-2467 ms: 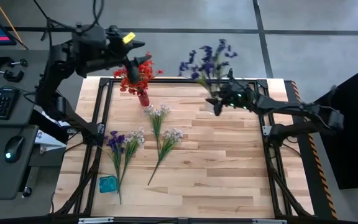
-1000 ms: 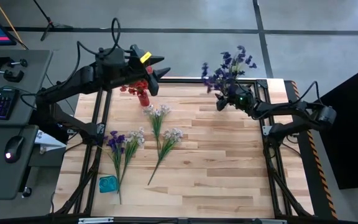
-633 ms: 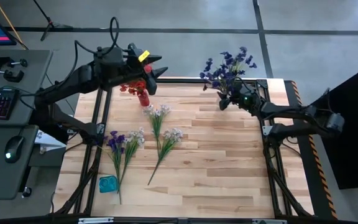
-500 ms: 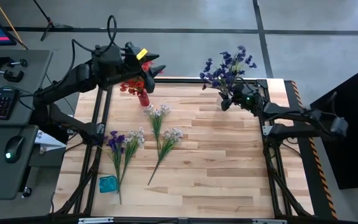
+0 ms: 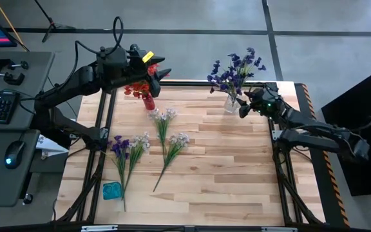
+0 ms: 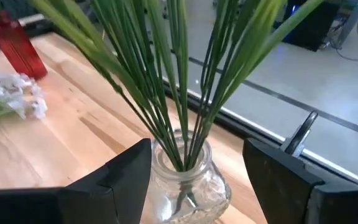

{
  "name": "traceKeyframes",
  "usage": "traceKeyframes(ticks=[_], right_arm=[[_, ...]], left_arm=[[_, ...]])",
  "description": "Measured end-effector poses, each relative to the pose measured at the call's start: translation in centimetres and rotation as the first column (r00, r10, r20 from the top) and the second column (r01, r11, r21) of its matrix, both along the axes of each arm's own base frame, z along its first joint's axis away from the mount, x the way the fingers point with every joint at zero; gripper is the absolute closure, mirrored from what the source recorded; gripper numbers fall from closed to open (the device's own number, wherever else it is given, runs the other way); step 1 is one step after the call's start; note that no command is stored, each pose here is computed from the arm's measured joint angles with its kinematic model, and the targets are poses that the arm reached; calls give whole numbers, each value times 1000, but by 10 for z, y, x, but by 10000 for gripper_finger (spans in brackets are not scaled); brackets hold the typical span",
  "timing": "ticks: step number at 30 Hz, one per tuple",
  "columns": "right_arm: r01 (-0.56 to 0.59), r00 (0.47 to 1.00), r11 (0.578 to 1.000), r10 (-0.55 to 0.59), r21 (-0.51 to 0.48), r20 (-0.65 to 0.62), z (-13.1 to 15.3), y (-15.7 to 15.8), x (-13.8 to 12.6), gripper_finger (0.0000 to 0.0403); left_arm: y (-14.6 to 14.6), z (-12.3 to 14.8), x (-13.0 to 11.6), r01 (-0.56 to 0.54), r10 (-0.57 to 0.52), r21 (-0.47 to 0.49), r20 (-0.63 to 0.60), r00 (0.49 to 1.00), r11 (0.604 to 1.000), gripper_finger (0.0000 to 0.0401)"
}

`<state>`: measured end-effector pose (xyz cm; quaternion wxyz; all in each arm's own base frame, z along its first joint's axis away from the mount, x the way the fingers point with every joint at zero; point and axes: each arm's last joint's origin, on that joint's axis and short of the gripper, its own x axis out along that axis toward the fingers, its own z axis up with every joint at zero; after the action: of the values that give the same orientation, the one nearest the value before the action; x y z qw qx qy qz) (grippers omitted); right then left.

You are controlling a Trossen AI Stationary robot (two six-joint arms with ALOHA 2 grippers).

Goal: Sort flowers into vase by color
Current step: Put the violet flowers into the transparent vase

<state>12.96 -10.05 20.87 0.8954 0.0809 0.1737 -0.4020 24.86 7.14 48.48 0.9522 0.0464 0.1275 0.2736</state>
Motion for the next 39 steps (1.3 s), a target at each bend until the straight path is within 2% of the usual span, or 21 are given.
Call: traceKeyframes(ticks=[3,5,8,11,13,14,16,18,21,22,25,27,30,32,36,39], right_arm=[[3,999,1000,-3,2,32,5,5,-6,160],[10,998,1000,-11,25,67,7,9,-9,160],[-11,990,997,1,72,138,11,15,-13,160],[-64,976,993,42,98,214,15,21,-14,160],[-115,960,988,84,104,266,19,25,-13,160],[-140,954,985,106,105,281,20,27,-13,160],[-179,943,977,137,116,303,21,31,-12,160],[-211,935,970,163,123,315,22,34,-10,160],[-248,921,959,190,136,339,23,39,-6,160],[-261,917,955,200,139,345,23,40,-5,160],[-302,898,946,240,120,368,26,45,-3,160],[-322,891,939,259,117,372,26,48,-1,160],[-340,882,931,265,137,389,26,51,0,160],[-347,878,926,264,149,399,26,53,1,160],[-343,875,924,250,168,414,26,55,1,160],[-330,878,929,236,170,416,26,55,1,160]], left_arm=[[-1,-3,0,3,-4,-38,-9,1000,999,190],[-5,-10,-2,44,-51,-123,-54,997,991,190],[-21,-33,-5,52,-115,-269,-227,967,962,190],[-40,-66,-3,-41,-133,-401,-396,908,915,190],[-56,-88,-1,-130,-131,-492,-461,878,861,190],[-64,-99,0,-179,-135,-544,-487,863,820,190],[-83,-121,-1,-289,-144,-631,-542,828,720,190],[-101,-143,-3,-435,-129,-663,-624,771,609,190],[-128,-172,-12,-654,-91,-623,-750,655,428,190],[-137,-180,-15,-695,-97,-609,-774,625,382,190],[-164,-209,-24,-772,-107,-566,-821,561,290,190],[-177,-229,-30,-805,-100,-546,-837,539,232,190],[-184,-257,-42,-863,-55,-480,-877,478,159,190],[-184,-271,-49,-889,-17,-440,-897,441,124,190],[-178,-288,-60,-921,42,-377,-923,382,96,190],[-175,-297,-65,-932,59,-352,-932,357,81,190]])
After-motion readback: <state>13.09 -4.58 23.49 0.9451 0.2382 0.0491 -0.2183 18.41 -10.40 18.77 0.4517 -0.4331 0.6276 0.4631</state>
